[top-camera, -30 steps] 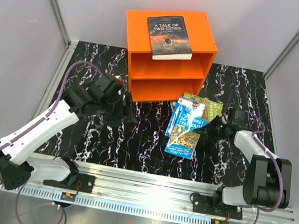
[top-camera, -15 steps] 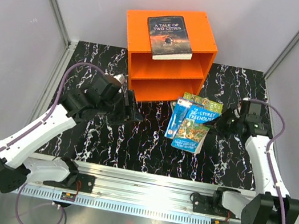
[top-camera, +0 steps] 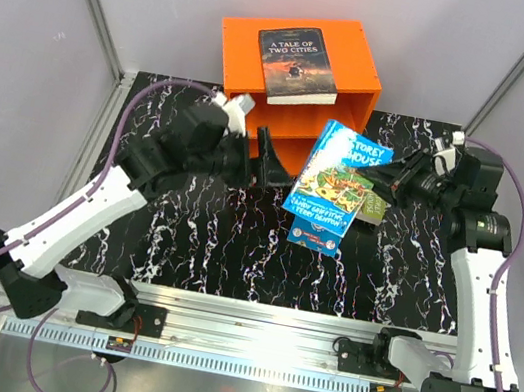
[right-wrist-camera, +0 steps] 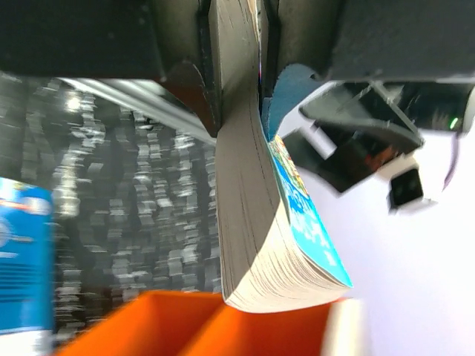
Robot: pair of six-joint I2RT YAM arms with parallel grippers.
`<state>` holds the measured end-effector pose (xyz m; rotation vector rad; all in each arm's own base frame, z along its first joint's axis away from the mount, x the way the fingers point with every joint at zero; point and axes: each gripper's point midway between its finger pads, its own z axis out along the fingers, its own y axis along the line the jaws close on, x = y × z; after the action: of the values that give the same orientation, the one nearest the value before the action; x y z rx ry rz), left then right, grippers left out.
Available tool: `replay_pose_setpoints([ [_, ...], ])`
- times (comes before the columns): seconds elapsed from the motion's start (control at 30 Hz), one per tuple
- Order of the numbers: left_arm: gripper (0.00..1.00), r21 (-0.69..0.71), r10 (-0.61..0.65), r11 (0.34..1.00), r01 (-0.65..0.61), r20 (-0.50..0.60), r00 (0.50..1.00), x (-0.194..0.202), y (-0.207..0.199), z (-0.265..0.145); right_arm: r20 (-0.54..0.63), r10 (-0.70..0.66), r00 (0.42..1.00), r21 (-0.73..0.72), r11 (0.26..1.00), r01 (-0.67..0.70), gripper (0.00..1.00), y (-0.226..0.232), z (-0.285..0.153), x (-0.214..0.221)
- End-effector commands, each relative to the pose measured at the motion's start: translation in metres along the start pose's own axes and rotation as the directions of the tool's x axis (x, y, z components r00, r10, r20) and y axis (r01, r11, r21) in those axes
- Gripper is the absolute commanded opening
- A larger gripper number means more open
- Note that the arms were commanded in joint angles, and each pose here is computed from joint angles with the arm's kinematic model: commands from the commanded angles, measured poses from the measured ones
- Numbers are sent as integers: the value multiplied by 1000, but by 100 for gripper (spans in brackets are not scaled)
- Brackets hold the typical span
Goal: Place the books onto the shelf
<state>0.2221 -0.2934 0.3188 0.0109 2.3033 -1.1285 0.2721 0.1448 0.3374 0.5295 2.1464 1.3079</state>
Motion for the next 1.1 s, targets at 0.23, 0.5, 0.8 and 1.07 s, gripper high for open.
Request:
replay_pose_setpoints([
  [0.23,84,354,134,919,-173,131,982,-52,-113,-31,-86,-94,992,-394,918,53,0,126,-56,16],
  [0.5,57,423,167,878,-224,168,972,-62,-137,-43,-78,-104,992,-500,865,51,0,152,-54,-2],
  [0.8,0,282,199,921,-268,251,947,-130,-155,-25,-29,-157,987,-577,809,112,18,203,-36,-57],
  [1.07,0,324,-26,936,-135,448,894,-229,-132,-27,-31,-174,984,-551,824,128,100,211,-16,-84],
])
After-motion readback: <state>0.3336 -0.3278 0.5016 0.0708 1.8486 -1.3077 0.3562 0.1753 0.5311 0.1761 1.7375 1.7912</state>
